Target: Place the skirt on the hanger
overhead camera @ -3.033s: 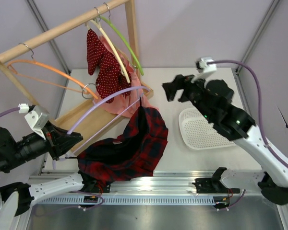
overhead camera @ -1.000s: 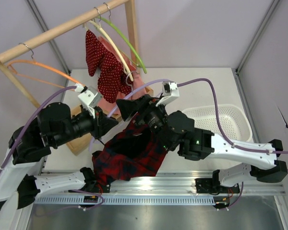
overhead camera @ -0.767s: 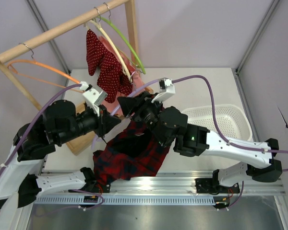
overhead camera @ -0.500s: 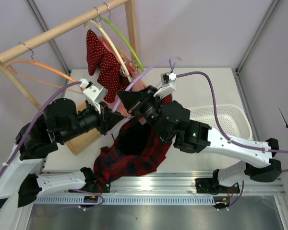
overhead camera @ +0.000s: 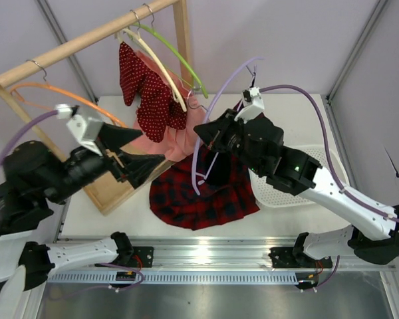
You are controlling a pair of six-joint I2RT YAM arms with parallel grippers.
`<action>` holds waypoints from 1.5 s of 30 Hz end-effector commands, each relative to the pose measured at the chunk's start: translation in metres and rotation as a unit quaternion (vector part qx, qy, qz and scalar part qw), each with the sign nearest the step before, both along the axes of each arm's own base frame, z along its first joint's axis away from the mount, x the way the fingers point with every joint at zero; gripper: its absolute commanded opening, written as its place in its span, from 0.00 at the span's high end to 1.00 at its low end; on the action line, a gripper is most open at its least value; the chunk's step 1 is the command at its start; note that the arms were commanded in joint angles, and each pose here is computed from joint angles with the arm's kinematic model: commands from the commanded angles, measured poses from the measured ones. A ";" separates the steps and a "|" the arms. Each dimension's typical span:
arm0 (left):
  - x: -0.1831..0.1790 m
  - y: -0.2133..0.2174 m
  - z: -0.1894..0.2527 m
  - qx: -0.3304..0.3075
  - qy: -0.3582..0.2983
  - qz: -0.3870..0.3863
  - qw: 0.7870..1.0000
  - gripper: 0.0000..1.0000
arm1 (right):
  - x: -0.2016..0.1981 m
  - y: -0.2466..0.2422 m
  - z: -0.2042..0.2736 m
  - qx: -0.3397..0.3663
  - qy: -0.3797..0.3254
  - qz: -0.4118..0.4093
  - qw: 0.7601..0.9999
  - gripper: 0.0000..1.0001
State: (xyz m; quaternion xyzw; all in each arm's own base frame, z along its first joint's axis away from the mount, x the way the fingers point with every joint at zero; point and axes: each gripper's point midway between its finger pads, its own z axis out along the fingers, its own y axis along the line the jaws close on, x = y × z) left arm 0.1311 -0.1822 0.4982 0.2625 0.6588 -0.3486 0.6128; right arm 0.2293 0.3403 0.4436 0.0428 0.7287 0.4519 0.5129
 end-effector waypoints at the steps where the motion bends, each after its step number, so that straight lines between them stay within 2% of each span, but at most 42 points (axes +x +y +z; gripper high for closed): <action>1: 0.002 0.017 0.046 -0.046 -0.071 0.027 0.996 0.00 | -0.032 -0.013 0.039 0.021 -0.033 0.084 0.996 1.00; 5: 0.012 0.006 0.066 -0.051 -0.102 0.029 0.993 0.00 | -0.043 -0.017 0.040 0.024 -0.014 0.130 0.991 1.00; 6: 0.021 -0.012 0.061 -0.036 -0.093 0.025 0.995 0.00 | -0.047 -0.017 0.039 0.025 -0.009 0.140 0.990 1.00; 10: 0.028 -0.050 0.069 -0.055 -0.068 -0.010 0.996 0.01 | -0.054 -0.027 0.042 0.034 -0.003 0.143 0.989 1.00; 13: 0.034 -0.079 0.059 -0.045 -0.046 -0.033 0.997 0.05 | -0.063 -0.029 0.048 0.046 -0.007 0.160 0.986 1.00; 15: 0.037 -0.087 0.053 -0.039 -0.043 -0.033 0.998 0.05 | -0.074 -0.027 0.052 0.052 -0.006 0.189 0.981 1.00; 22: 0.036 -0.098 0.056 -0.043 -0.051 -0.051 0.997 0.02 | -0.083 -0.030 0.052 0.042 0.004 0.211 0.977 1.00; 25: 0.046 -0.102 0.055 -0.049 -0.027 -0.027 0.998 0.14 | -0.082 -0.027 0.048 0.042 0.011 0.212 0.976 1.00; 26: 0.051 -0.101 0.055 -0.055 -0.019 -0.010 0.998 0.28 | -0.081 -0.028 0.049 0.043 0.009 0.210 0.977 1.00; 28: 0.055 -0.104 0.052 -0.073 0.004 0.004 0.997 0.45 | -0.078 -0.028 0.046 0.040 0.012 0.202 0.978 1.00; 29: 0.057 -0.102 0.053 -0.082 0.009 0.023 0.996 0.58 | -0.077 -0.029 0.045 0.039 0.011 0.198 0.979 1.00; 30: 0.059 -0.101 0.053 -0.087 0.008 0.034 0.996 0.64 | -0.077 -0.029 0.046 0.040 0.011 0.197 0.980 1.00; 33: 0.062 -0.104 0.041 -0.067 0.017 0.057 0.996 0.72 | -0.076 -0.029 0.048 0.043 0.010 0.197 0.979 1.00; 36: 0.062 -0.108 0.037 -0.068 0.032 0.073 0.994 1.00 | -0.074 -0.029 0.046 0.038 0.011 0.192 0.981 1.00; 38: 0.068 -0.107 0.034 -0.070 0.039 0.104 0.991 1.00 | -0.072 -0.029 0.040 0.028 0.020 0.187 0.982 1.00; 39: 0.066 -0.108 0.034 -0.074 0.046 0.111 0.990 1.00 | -0.069 -0.030 0.035 0.021 0.026 0.176 0.984 0.97; 41: 0.070 -0.105 0.041 -0.082 0.049 0.144 0.985 1.00 | -0.064 -0.034 0.021 0.001 0.044 0.158 0.986 0.89; 42: 0.072 -0.104 0.034 -0.063 0.053 0.158 0.984 1.00 | -0.064 -0.034 0.016 -0.008 0.050 0.157 0.986 0.80; 45: 0.081 -0.101 0.031 -0.047 0.058 0.206 0.976 1.00 | -0.061 -0.039 0.000 -0.033 0.065 0.133 0.988 0.71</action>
